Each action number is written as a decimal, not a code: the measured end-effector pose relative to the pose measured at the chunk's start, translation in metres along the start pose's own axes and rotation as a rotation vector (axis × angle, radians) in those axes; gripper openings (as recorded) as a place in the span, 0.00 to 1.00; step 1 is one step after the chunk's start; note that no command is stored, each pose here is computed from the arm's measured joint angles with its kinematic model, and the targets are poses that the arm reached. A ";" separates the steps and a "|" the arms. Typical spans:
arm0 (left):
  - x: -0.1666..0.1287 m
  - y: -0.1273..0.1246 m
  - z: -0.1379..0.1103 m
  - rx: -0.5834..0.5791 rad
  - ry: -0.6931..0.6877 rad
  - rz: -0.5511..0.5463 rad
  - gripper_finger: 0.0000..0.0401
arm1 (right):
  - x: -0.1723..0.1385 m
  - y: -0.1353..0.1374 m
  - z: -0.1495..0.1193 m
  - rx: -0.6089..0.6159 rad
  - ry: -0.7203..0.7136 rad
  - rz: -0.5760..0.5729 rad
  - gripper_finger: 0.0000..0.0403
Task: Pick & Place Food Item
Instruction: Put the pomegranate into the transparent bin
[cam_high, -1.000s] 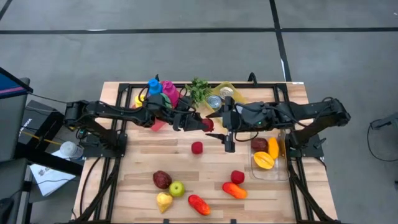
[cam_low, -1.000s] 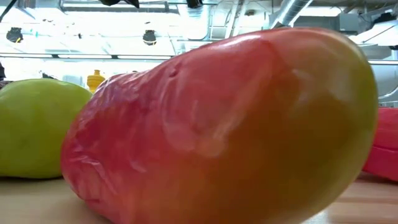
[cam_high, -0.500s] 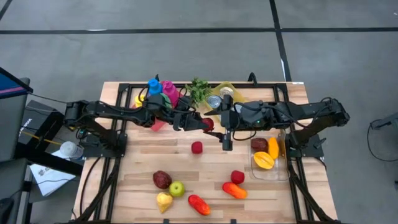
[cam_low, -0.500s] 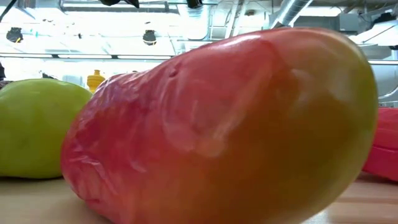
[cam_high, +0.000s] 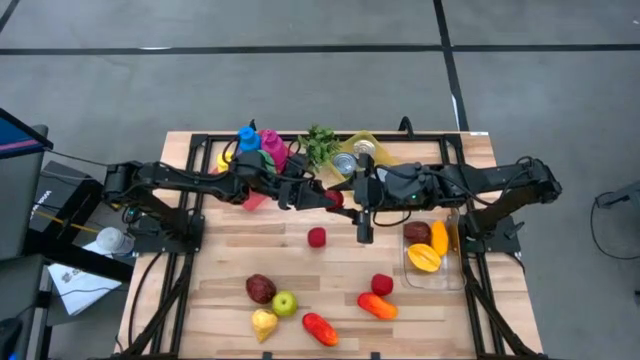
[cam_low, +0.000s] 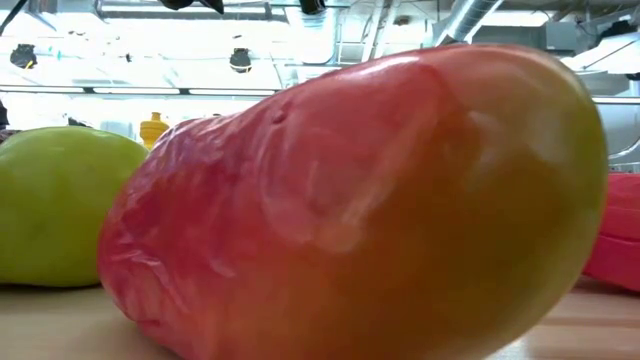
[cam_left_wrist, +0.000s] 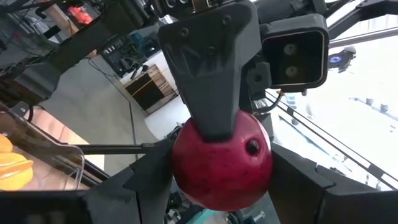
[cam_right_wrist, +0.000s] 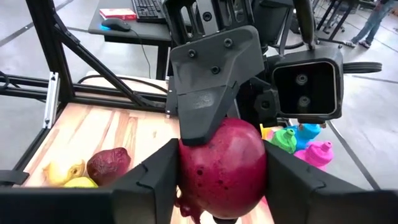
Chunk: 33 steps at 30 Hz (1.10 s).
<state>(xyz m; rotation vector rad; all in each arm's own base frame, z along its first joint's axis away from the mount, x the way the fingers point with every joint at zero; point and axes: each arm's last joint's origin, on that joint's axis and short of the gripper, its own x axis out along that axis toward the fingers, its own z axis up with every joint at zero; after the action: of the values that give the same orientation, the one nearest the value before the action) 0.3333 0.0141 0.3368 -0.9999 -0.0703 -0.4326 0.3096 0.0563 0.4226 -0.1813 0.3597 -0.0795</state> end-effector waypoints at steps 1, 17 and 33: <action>0.000 0.000 0.000 0.000 0.000 0.000 0.54 | 0.000 0.000 0.000 0.000 0.000 0.001 0.44; -0.006 -0.002 -0.008 0.092 0.232 -0.006 0.54 | -0.089 0.002 -0.035 0.386 0.403 0.004 0.47; -0.021 0.038 -0.025 0.350 0.308 0.509 0.58 | -0.082 0.040 -0.193 0.661 1.225 -0.496 0.49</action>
<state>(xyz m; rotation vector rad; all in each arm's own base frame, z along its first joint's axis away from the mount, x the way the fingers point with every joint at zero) 0.3252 0.0176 0.2875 -0.5670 0.3683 -0.0946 0.1657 0.0729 0.2655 0.4791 1.4729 -0.8083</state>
